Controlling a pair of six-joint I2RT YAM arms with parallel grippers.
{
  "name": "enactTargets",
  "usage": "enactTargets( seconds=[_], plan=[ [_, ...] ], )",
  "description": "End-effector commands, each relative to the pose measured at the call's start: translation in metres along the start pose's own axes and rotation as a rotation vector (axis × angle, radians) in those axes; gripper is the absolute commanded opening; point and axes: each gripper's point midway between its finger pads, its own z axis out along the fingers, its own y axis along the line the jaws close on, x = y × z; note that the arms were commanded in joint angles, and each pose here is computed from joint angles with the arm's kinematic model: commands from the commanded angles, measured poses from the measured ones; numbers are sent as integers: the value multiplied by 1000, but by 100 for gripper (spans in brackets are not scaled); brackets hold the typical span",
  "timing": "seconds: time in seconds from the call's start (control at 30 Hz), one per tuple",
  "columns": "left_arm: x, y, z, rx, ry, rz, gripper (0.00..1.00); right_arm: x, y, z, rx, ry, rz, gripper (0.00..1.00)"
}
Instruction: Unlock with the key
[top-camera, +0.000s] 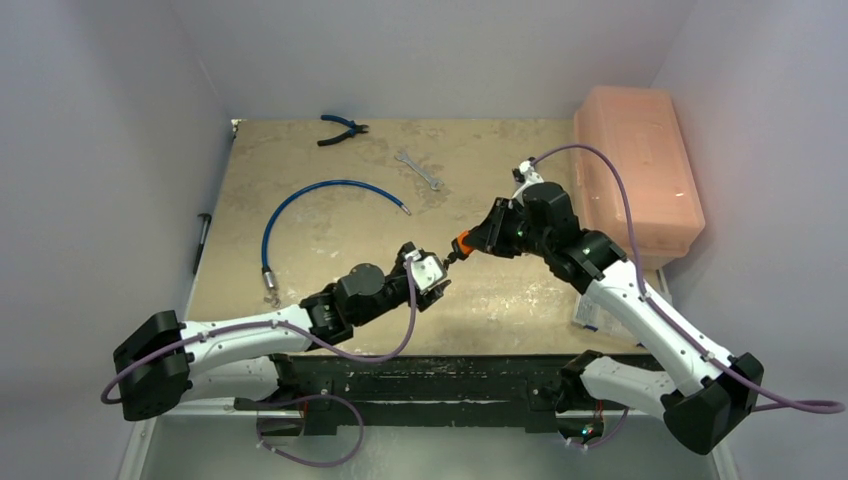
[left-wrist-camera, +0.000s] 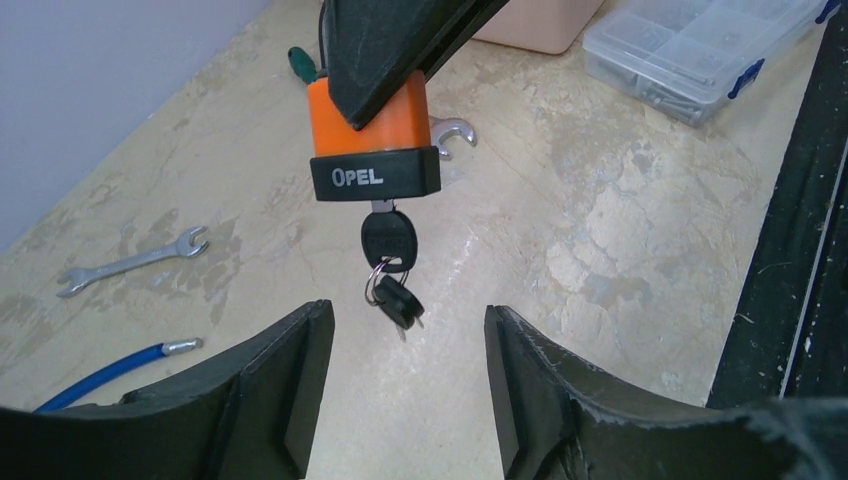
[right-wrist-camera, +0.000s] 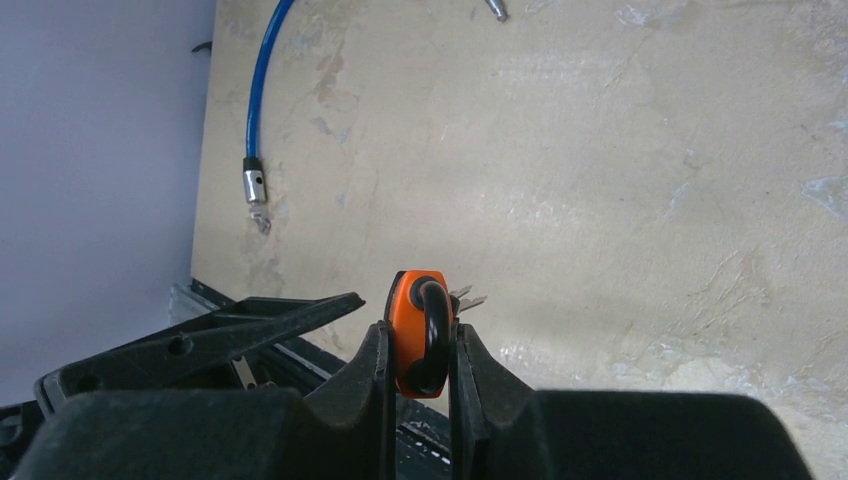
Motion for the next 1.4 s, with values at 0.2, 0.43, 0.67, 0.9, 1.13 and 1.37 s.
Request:
enactTargets(
  seconds=[0.2,0.43,0.67,0.9,1.13,1.37],
  plan=[
    [-29,2,15,-59,-126,-2,57,-9,18,-16,-89,-44,2,0],
    [-31,0,21,-58,-152,-5,52,-5,20,-18,-106,-29,9,0],
    [-34,1,31,-66,-163,14,44,-2,23,-21,-122,-17,9,0],
    [-34,1,36,-72,-167,5,28,2,22,-22,-125,-9,9,0],
    [-37,-2,38,-60,-162,-16,25,6,21,-20,-131,8,8,0],
    [-39,-2,39,-57,-157,-24,41,7,21,-17,-134,16,9,0]
  ],
)
